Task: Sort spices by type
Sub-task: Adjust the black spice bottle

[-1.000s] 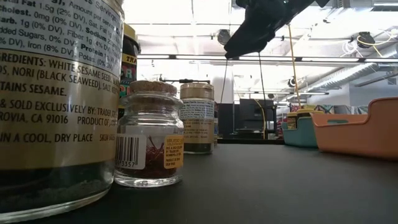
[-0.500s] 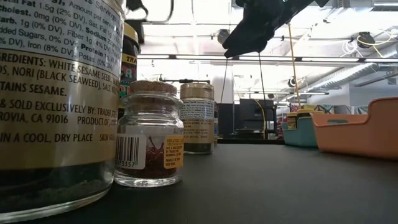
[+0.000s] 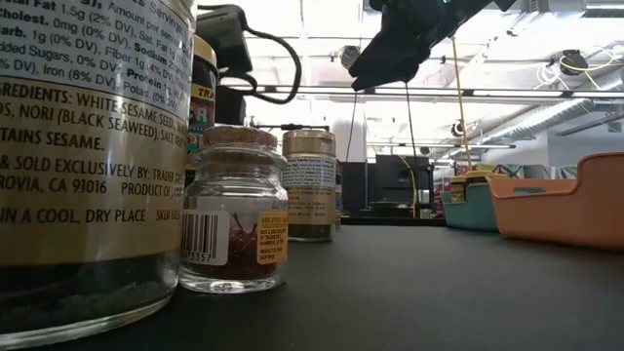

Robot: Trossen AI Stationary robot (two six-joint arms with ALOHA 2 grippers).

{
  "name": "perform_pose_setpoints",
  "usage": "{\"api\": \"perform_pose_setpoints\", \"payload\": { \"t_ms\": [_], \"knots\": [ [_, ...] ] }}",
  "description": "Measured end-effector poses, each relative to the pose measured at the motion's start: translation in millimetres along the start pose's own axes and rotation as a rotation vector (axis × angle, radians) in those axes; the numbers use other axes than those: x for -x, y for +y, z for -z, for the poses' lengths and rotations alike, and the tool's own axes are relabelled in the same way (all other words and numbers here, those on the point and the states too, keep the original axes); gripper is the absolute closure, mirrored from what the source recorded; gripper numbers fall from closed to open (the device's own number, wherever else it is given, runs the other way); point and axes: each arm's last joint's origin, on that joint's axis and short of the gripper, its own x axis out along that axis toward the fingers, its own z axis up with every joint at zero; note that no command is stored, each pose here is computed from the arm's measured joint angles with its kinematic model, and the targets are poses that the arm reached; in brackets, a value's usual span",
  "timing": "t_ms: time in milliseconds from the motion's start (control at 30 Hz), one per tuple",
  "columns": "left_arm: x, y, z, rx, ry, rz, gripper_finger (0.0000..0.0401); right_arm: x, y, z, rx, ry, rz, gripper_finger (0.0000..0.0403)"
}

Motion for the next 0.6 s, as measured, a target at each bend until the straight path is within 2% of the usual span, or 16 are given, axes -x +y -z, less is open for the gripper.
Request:
{"api": "perform_pose_setpoints", "payload": {
  "t_ms": [333, 600],
  "knots": [
    [-26.1, -1.5, -1.2, 0.009, 0.061, 0.000, 0.0063, 0.0, 0.0, 0.1, 0.003, 0.001, 0.000, 0.0117],
    [-27.9, -1.7, -0.8, 0.049, 0.071, 0.001, 0.0076, 0.0, 0.0, 0.0, 0.005, 0.000, 0.000, 0.0117]
  ]
}}
